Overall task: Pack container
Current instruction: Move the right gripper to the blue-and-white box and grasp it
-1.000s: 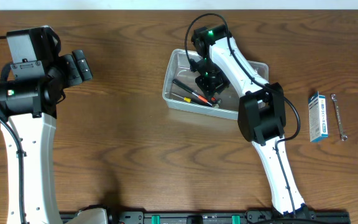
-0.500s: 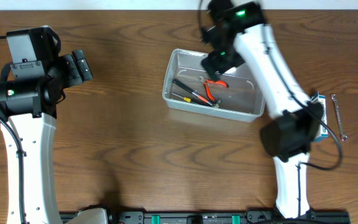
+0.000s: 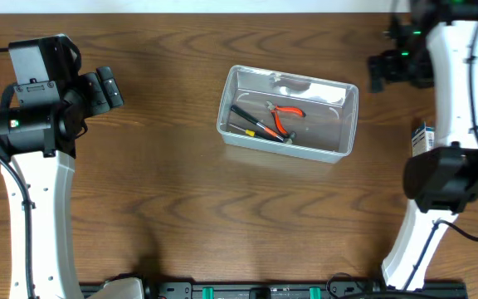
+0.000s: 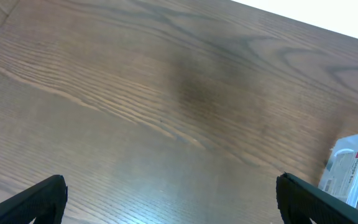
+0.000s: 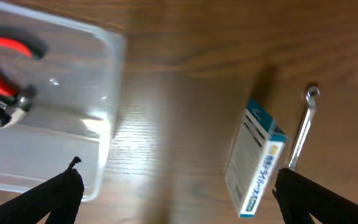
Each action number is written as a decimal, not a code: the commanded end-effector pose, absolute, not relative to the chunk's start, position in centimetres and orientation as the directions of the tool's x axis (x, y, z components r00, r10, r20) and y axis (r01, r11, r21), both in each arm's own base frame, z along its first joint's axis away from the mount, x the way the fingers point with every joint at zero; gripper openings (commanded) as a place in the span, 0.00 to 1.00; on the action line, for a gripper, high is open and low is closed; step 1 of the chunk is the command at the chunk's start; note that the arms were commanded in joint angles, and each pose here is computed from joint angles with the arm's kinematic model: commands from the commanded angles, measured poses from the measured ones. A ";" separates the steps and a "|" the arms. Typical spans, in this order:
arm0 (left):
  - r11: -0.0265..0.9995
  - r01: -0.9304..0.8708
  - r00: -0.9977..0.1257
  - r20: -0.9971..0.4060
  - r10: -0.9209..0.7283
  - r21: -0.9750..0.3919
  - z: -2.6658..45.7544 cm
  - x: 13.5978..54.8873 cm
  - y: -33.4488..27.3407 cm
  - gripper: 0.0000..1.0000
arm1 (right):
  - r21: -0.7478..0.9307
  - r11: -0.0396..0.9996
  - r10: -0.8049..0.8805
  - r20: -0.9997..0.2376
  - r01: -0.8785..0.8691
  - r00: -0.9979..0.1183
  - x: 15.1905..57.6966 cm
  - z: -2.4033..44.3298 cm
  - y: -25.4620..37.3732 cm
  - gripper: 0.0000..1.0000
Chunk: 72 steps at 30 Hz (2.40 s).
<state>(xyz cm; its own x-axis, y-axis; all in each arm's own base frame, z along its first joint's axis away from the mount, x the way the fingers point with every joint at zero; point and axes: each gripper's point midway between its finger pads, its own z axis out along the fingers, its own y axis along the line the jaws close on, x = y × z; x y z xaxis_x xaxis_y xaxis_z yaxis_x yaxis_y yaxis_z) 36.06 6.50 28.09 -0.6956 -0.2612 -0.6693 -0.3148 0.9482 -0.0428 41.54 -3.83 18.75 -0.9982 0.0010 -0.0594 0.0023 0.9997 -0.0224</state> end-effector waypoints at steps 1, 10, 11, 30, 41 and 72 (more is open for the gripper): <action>0.948 -0.317 -0.689 -0.681 -0.248 -0.025 28.7 36.2 6.8 0.98 | 0.078 0.996 0.042 -0.116 0.033 -0.992 41.1 20.7 -4.6 0.99; 0.948 -0.316 -0.689 -0.681 -0.248 -0.025 28.7 36.2 6.8 0.98 | 0.058 0.996 0.087 -0.358 0.071 -0.930 38.0 29.3 -7.2 0.99; 0.948 -0.317 -0.689 -0.681 -0.247 -0.024 28.7 36.2 6.8 0.98 | 0.055 0.995 0.098 -0.376 0.084 -0.921 37.4 30.0 -7.6 0.99; 0.948 -0.317 -0.689 -0.681 -0.248 -0.025 28.7 36.2 6.8 0.98 | 0.038 0.971 0.238 -0.291 0.238 -0.926 31.0 16.6 -11.6 0.99; 0.948 -0.317 -0.689 -0.681 -0.248 -0.025 28.7 36.2 6.8 0.98 | -0.011 0.980 0.198 -0.103 0.200 -0.975 32.1 9.3 -13.4 0.99; 0.948 -0.317 -0.689 -0.681 -0.247 -0.024 28.7 36.2 6.8 0.98 | -0.014 0.977 0.214 0.028 0.213 -0.976 31.8 3.9 -14.3 0.84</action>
